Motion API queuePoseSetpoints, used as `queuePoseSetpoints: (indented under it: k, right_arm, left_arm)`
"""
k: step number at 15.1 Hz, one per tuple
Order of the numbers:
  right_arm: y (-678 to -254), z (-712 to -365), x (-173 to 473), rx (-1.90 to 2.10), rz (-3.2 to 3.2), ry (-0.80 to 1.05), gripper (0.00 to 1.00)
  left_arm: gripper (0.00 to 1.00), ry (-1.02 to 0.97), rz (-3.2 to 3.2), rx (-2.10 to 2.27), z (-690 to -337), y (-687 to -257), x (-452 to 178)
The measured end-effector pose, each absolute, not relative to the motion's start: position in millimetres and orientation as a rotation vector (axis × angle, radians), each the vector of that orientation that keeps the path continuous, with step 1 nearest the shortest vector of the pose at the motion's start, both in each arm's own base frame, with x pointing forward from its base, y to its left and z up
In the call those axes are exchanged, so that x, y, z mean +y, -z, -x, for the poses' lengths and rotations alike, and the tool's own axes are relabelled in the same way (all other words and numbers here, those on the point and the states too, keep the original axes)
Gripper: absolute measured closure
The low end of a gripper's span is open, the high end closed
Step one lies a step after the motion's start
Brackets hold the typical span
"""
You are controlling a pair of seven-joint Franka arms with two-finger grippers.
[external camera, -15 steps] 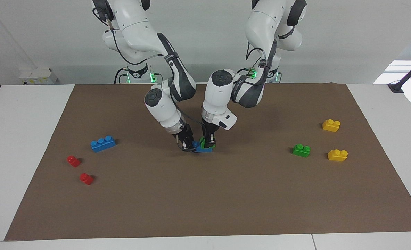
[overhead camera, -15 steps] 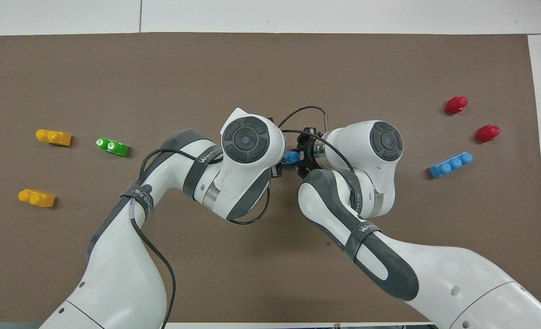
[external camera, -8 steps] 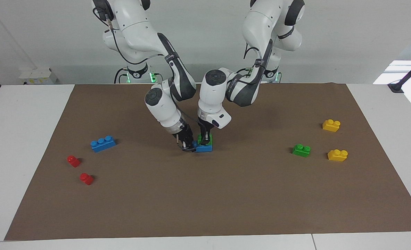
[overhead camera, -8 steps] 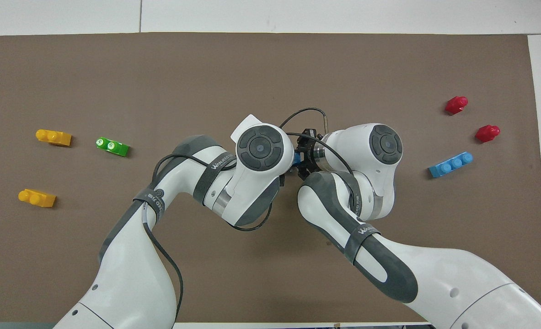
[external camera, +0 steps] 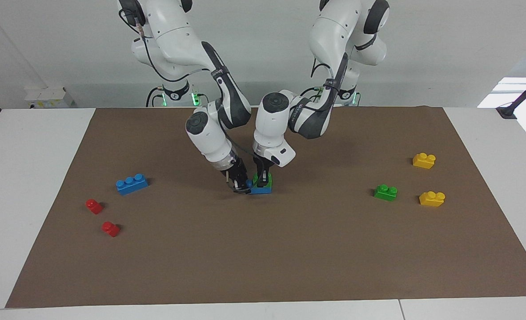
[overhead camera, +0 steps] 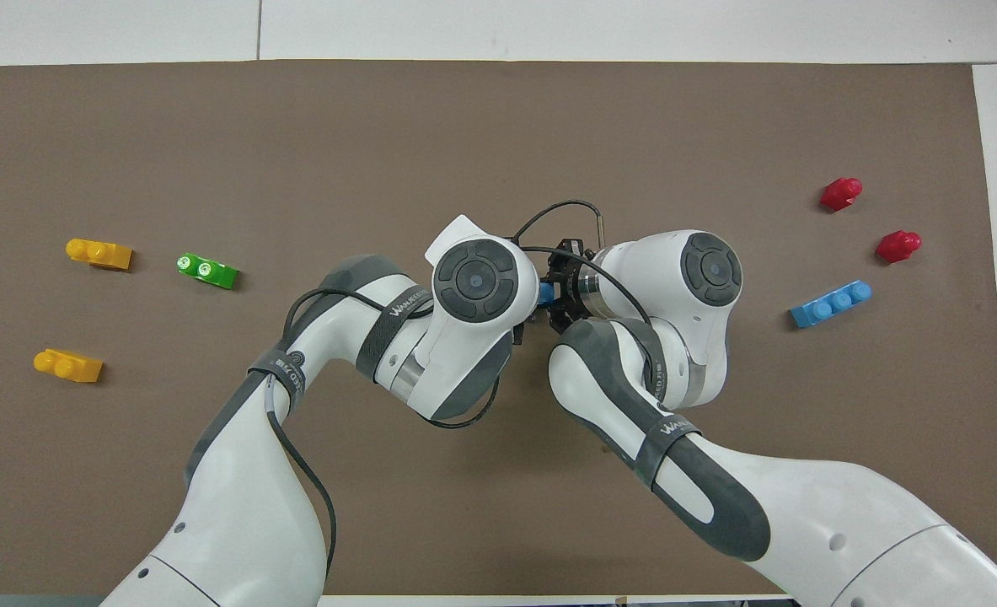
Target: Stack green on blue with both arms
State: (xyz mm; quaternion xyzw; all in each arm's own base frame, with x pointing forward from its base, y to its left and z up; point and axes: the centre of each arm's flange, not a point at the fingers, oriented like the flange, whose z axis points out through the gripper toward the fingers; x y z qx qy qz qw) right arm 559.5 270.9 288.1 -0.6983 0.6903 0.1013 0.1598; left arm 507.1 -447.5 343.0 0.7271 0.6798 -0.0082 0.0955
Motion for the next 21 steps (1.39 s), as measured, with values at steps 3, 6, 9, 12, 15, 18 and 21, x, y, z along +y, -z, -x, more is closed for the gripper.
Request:
queuePoseSetpoints:
  k: [3, 6, 9, 12, 15, 18, 21]
  right_arm:
    - [-288, -559, 271, 1.972, 1.995, -0.290, 0.65]
    - [-288, -560, 269, 1.976, 1.992, -0.286, 0.58]
    - [-288, -562, 265, 1.982, 1.985, -0.281, 0.30]
    - [-291, -566, 262, 1.984, 1.974, -0.274, 0.01]
    - [-300, -577, 244, 2.003, 1.946, -0.274, 0.00]
    - [-321, -592, 202, 1.979, 1.967, -0.285, 0.00]
    - [-350, -602, 148, 1.804, 2.109, -0.265, 0.00]
  left_arm:
    - [0.66, 0.019, -2.142, 1.995, -504, -343, -445]
    - [0.66, 0.018, -2.141, 1.992, -504, -343, -444]
    - [0.65, 0.023, -2.142, 2.000, -505, -343, -444]
    - [0.46, 0.025, -2.156, 2.063, -516, -332, -430]
    - [0.13, 0.024, -2.144, 2.081, -526, -331, -423]
    - [0.00, 0.022, -2.139, 2.094, -532, -350, -419]
    - [0.00, 0.010, -2.112, 2.148, -543, -407, -383]
